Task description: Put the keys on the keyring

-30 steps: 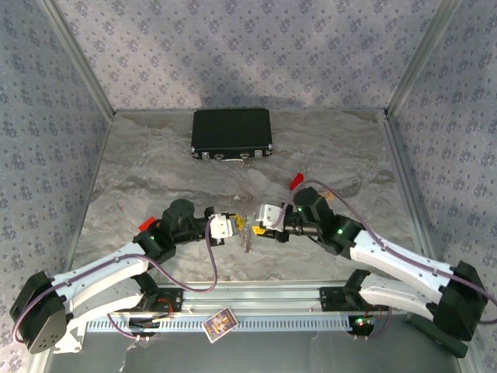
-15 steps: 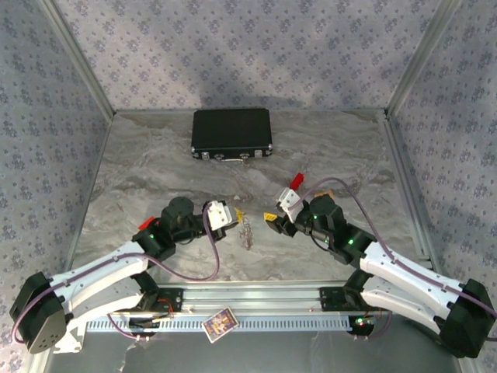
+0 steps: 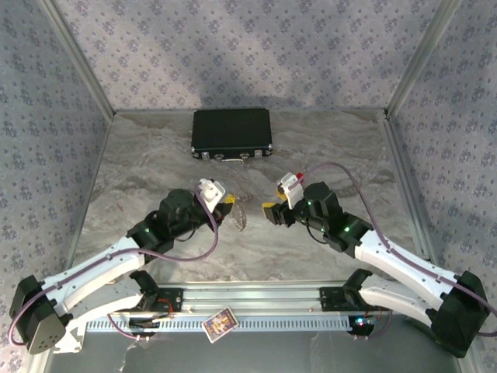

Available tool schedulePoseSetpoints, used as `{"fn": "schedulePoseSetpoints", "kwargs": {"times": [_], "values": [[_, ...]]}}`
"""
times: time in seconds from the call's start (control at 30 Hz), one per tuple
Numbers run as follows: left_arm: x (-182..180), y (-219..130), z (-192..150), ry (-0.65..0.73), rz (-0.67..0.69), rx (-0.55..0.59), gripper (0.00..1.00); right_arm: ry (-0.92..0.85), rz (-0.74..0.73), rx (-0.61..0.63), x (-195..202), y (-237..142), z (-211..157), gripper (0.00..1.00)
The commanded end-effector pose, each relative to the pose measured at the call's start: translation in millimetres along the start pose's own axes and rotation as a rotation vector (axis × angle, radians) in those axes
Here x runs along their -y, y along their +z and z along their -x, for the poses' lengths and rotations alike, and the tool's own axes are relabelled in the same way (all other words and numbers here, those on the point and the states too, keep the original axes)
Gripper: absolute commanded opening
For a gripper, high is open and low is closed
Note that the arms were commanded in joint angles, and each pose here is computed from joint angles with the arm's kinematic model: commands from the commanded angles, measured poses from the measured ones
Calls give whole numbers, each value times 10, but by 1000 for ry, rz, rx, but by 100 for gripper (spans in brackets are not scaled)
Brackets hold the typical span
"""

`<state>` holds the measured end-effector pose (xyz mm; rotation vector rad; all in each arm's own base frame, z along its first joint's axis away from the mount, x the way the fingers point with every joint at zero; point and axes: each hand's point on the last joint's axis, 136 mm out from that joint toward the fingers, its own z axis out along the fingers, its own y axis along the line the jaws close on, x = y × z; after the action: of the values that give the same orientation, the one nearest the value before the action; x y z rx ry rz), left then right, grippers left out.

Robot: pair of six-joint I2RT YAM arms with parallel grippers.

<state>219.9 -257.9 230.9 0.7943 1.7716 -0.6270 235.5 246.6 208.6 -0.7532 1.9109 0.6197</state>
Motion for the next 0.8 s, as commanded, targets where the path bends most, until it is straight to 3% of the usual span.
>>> {"fn": "schedulePoseSetpoints", "kwargs": {"times": [0.0,0.23,0.4,0.77], "values": [[-92,-127,235,-59,61,39,0,35,-3,-31,0,-1,35,59],[-587,-390,250,-166,334,85,0,59,-61,-106,79,132,17,56],[-1005,-774,207,-251,535,123,0,27,1,-199,-152,400,-21,54],[-1559,-1740,60,-299,916,175,0,70,70,-439,-735,1498,-117,51]]}}
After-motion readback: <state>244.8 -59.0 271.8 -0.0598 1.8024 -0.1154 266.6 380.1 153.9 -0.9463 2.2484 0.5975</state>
